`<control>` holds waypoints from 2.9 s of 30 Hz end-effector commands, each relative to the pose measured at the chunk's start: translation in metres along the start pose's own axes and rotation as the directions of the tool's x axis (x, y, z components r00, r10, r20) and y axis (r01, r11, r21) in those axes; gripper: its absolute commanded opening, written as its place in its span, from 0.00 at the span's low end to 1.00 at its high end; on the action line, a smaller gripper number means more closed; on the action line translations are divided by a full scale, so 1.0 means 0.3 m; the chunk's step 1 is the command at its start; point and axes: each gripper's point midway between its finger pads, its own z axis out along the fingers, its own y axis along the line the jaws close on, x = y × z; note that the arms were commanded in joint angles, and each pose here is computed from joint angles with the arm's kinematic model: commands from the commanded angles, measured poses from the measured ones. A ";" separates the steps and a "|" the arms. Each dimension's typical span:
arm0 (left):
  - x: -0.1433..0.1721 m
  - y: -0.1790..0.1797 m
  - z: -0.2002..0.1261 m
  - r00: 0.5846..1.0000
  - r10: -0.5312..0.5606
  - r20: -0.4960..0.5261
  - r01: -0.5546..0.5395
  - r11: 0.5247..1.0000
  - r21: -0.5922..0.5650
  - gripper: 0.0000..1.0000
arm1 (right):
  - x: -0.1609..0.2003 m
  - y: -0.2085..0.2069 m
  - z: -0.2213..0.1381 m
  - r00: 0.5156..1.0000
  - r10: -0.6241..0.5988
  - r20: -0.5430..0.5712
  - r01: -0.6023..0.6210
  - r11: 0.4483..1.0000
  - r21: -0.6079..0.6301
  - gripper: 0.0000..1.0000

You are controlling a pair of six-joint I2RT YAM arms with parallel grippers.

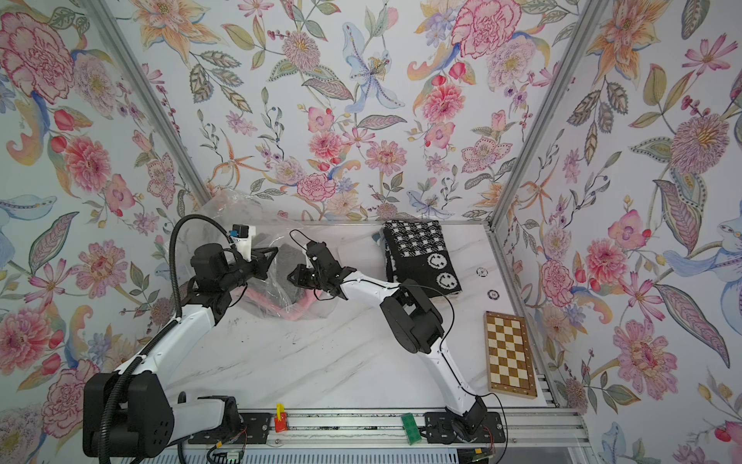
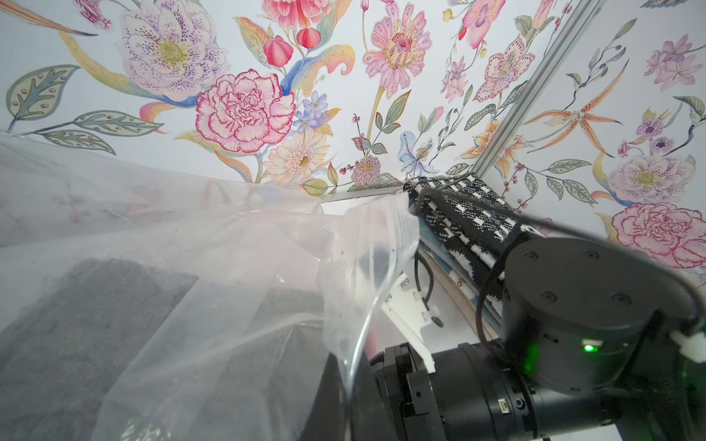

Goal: Take the blanket out of the vacuum bag
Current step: Take out the blanket from the vacuum bag.

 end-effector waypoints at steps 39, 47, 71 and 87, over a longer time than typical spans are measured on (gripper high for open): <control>-0.038 0.025 -0.023 0.999 -0.014 0.046 0.014 1.000 0.004 0.01 | 0.035 -0.053 0.116 0.997 0.064 -0.046 -0.065 0.998 -0.014 0.52; -0.035 0.033 -0.023 0.999 -0.016 0.044 0.016 1.000 -0.001 0.01 | -0.029 0.055 0.077 1.000 0.017 0.004 -0.016 0.997 -0.081 0.00; -0.037 0.084 -0.039 0.998 -0.028 0.054 0.030 0.999 -0.042 0.01 | -0.131 0.306 -0.140 0.995 -0.048 0.085 0.058 0.991 -0.121 0.00; -0.037 0.117 -0.050 0.998 -0.030 0.055 0.034 0.997 -0.069 0.01 | 0.014 0.116 -0.380 0.997 0.012 0.072 -0.012 1.000 0.001 0.00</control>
